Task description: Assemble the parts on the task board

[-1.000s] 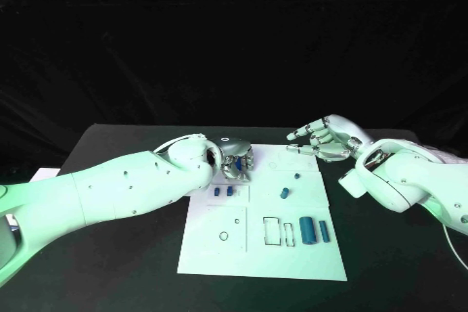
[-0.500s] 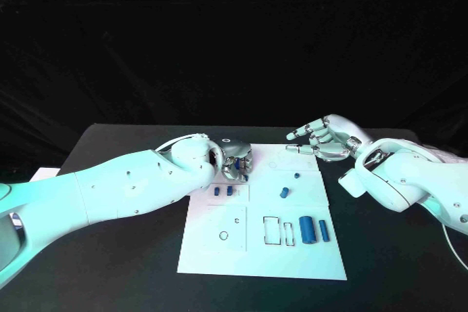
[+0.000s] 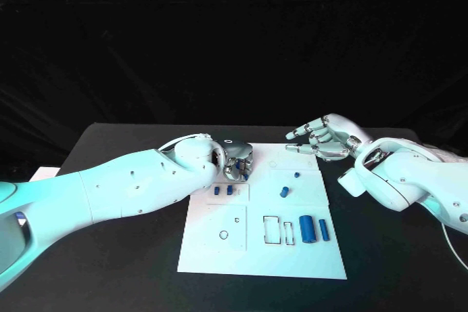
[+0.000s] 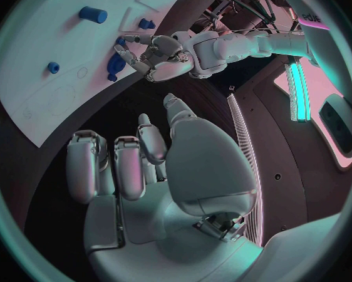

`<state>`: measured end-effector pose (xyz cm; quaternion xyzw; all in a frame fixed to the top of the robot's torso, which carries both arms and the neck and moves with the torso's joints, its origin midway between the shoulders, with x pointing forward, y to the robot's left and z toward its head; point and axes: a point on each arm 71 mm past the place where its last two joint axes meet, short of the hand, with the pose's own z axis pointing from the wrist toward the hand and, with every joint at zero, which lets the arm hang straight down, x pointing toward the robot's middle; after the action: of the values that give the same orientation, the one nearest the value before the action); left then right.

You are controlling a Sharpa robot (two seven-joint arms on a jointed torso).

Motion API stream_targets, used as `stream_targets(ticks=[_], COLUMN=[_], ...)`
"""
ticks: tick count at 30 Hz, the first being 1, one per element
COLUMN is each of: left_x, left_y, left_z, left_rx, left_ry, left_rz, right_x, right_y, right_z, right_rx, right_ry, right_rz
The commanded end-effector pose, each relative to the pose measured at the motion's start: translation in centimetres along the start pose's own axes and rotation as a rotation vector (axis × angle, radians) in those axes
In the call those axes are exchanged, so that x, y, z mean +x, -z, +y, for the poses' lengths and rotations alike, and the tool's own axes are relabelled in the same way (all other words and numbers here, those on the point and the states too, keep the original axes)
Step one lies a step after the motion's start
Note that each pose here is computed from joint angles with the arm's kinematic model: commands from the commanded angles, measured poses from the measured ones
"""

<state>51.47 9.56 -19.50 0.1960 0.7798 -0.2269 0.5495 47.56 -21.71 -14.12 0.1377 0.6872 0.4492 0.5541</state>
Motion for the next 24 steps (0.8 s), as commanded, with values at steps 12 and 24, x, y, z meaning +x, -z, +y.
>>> stream_targets(ticks=[12,24], left_x=[0.71,0.35], left_y=[-0.35,-0.12], left_z=[-0.09,-0.09], left_rx=[-0.005,0.014], left_ry=[-0.016,0.023], left_rz=[0.055,-0.014], right_x=[0.23,0.23], right_y=[0.02,0.05], right_z=[0.14,0.15], right_rx=[-0.008,-0.008], right_ry=[0.003,0.003], right_rz=[0.017,0.018])
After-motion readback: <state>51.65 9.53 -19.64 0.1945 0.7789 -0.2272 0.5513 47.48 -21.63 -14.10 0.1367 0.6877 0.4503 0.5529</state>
